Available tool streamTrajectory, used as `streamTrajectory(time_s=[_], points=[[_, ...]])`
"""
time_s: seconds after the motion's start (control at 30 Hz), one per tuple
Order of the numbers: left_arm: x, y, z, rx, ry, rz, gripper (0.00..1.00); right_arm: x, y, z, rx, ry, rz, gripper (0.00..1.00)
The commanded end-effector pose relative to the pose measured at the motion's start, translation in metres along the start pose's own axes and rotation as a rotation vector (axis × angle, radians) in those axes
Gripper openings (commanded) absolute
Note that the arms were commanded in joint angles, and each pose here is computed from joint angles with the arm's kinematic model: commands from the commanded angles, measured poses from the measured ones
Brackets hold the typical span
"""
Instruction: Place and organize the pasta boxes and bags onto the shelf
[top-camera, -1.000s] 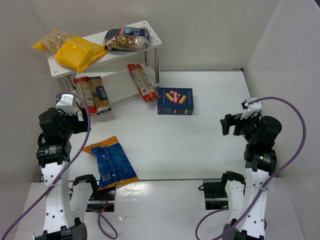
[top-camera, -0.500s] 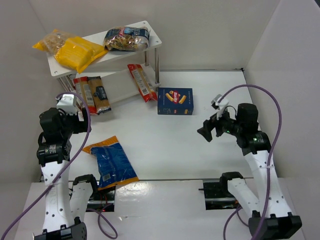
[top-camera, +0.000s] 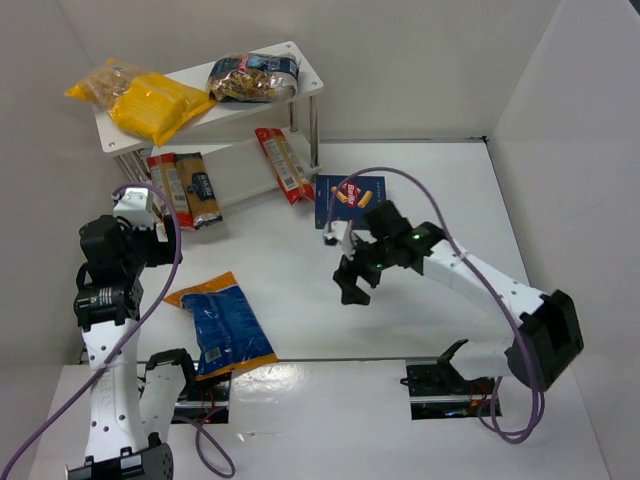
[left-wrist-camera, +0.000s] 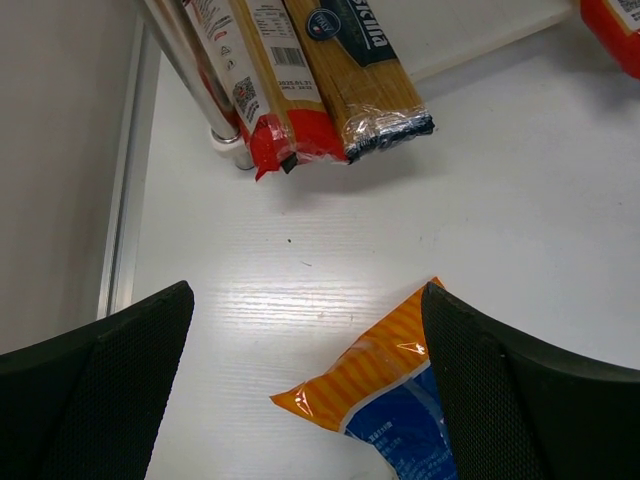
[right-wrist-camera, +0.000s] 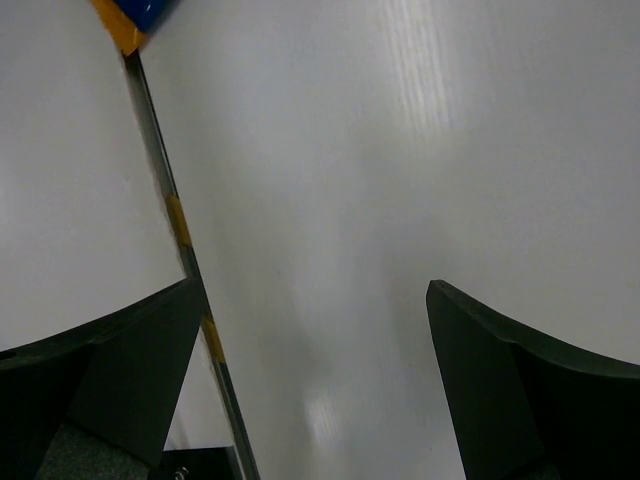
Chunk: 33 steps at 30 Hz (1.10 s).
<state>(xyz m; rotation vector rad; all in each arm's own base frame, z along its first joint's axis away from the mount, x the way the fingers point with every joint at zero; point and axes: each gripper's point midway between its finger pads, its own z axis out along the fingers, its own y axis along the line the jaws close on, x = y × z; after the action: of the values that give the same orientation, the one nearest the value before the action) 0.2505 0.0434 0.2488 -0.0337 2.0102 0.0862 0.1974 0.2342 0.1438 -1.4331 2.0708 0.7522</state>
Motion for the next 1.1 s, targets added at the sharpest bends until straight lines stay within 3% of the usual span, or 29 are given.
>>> streamTrajectory(time_s=[0.0, 0.27, 0.53, 1.07], points=[[-0.004, 0.009, 0.003, -0.045, -0.016, -0.005, 1.0, -0.025, 0.011, 0.019, -0.022, 0.002, -0.122, 1.0], [-0.014, 0.05, -0.02, -0.266, -0.097, -0.077, 1.0, -0.069, 0.058, 0.099, 0.032, 0.004, -0.385, 1.0], [-0.007, 0.087, -0.034, -0.431, -0.101, -0.147, 1.0, -0.072, 0.098, 0.175, 0.066, 0.073, -0.575, 1.0], [0.0, 0.093, -0.029, -0.449, -0.067, -0.158, 1.0, -0.113, 0.146, 0.179, -0.047, -0.024, -0.555, 1.0]])
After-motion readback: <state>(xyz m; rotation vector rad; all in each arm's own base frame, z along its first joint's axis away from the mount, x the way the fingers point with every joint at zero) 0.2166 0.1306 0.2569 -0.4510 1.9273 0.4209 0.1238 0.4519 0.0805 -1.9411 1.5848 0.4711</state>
